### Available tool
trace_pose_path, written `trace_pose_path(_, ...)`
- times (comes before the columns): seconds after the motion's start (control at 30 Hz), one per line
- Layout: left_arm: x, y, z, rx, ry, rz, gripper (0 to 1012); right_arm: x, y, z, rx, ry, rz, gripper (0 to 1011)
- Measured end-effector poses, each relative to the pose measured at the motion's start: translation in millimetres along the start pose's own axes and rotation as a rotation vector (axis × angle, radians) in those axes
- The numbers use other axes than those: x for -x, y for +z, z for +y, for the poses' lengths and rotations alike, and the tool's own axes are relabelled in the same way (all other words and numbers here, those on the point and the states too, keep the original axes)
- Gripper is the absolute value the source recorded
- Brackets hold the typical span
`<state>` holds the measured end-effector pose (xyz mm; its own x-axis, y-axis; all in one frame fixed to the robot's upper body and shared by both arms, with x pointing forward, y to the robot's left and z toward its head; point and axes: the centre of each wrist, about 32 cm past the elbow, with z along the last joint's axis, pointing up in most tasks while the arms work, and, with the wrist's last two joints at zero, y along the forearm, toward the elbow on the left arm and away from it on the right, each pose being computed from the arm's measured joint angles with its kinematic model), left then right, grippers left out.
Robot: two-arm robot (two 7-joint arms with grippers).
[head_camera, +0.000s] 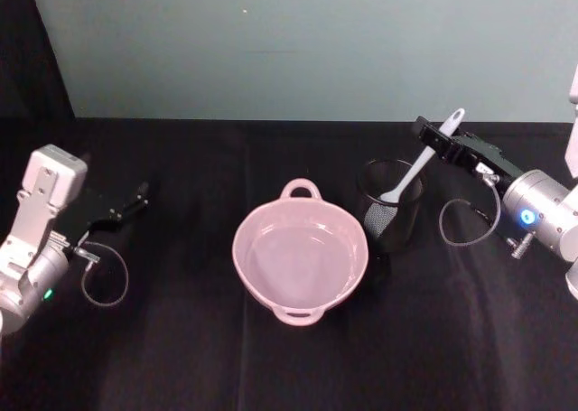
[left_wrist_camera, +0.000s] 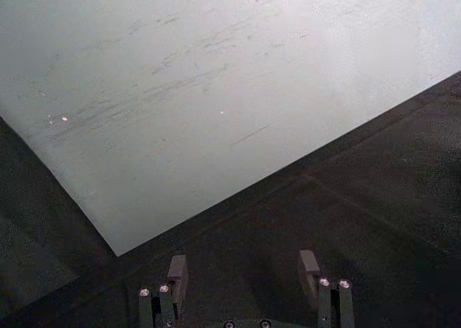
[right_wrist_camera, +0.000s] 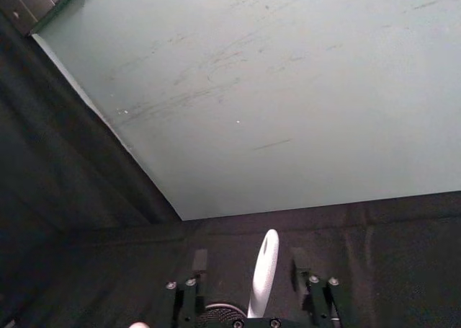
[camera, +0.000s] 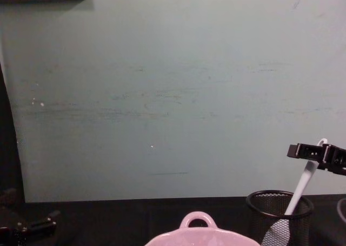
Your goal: Use the one hand to pick up the spoon and stir the clear water in the bowl.
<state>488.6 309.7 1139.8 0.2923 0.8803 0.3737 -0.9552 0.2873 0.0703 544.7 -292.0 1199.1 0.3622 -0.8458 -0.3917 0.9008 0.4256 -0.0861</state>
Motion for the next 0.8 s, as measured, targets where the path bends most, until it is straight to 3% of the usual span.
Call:
trace_pose_path(0.57,0.0,0.0,0.0,0.000,0.000,0.000,1011,0.0,0.2,-0.1,0.001,0.000,0.000,189)
trace_pose_path(0.7,0.0,0.0,0.0,0.000,0.000,0.000,1011,0.0,0.2,-0.1,0.001,0.001,0.001,117)
trace_pose_path(0.8,0.0,0.0,0.0,0.000,0.000,0.000,1011,0.0,0.2,-0.1,0.002,0.001,0.001,117)
